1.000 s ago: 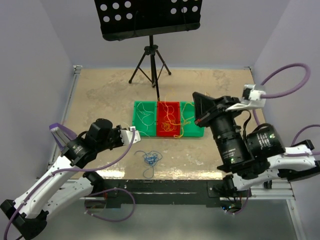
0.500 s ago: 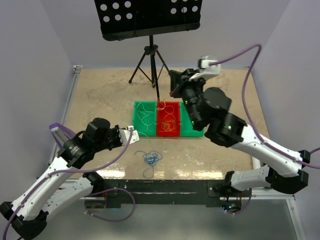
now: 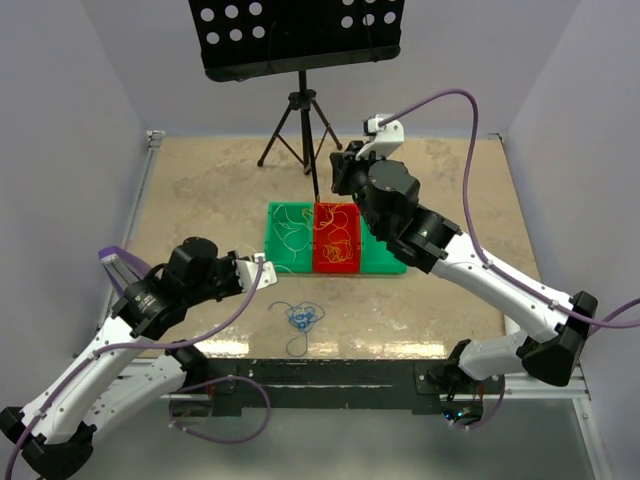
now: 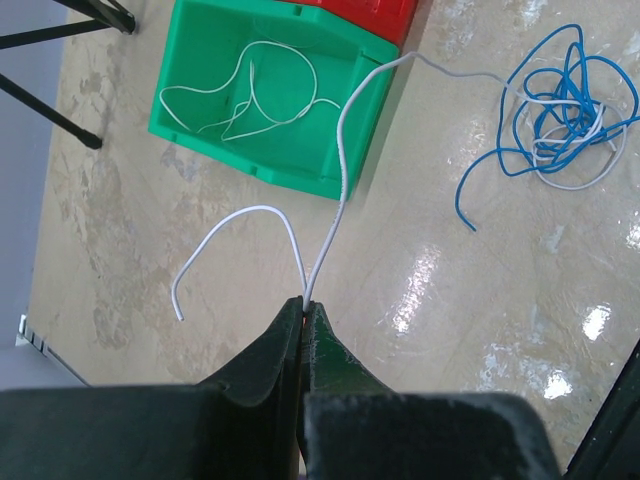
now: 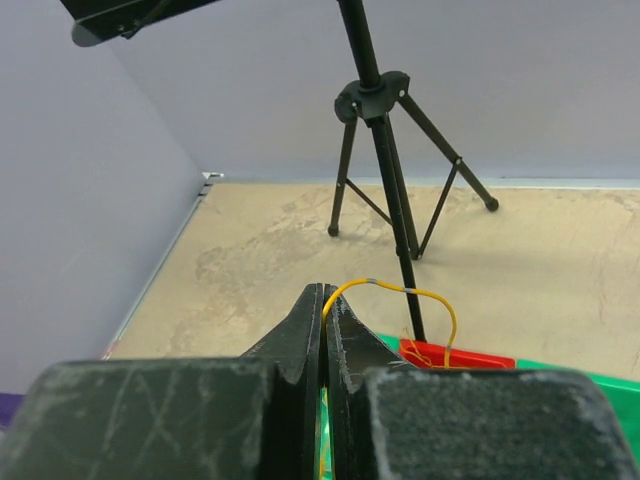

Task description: Untangle the cables

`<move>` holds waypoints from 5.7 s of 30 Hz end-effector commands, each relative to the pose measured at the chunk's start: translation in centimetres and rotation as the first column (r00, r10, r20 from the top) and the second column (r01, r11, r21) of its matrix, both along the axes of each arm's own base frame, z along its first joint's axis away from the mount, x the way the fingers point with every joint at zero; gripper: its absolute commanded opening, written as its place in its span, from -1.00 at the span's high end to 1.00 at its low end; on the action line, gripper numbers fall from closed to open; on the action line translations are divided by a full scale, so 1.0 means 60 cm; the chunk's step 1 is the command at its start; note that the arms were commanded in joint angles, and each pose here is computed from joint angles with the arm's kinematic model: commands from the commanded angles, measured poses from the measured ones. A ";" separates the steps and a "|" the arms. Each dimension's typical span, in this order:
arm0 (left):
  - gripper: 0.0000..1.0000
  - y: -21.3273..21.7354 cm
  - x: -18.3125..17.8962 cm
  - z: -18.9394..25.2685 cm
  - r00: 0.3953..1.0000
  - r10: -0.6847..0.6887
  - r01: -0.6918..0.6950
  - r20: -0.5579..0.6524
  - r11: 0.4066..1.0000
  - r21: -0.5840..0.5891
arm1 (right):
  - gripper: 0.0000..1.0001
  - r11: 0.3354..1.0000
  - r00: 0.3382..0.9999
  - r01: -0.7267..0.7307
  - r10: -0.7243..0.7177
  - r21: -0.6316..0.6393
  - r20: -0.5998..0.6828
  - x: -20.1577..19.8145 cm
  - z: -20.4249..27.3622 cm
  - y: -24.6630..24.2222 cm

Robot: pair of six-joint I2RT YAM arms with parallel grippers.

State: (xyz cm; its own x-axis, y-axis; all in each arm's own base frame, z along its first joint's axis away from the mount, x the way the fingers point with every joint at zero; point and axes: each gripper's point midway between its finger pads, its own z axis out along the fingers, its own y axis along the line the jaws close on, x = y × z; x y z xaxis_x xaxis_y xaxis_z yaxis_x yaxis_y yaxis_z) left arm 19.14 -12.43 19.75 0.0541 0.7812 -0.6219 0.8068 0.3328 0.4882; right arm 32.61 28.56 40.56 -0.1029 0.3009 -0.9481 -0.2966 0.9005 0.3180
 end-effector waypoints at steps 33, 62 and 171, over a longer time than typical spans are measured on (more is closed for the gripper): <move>1.00 0.012 0.011 0.014 0.998 0.006 -0.008 0.064 0.999 0.033 | 1.00 0.993 0.995 -0.088 0.092 0.079 -0.048 -0.016 -0.062 0.005; 1.00 0.014 0.010 0.010 0.998 0.005 -0.007 0.067 0.999 0.036 | 1.00 0.975 0.974 -0.141 0.167 0.173 -0.150 -0.044 -0.116 0.014; 1.00 0.012 0.048 -0.035 0.965 0.257 -0.259 -0.050 0.965 -0.035 | -0.25 0.907 0.715 -0.382 0.412 0.178 -0.565 -0.325 -0.491 0.115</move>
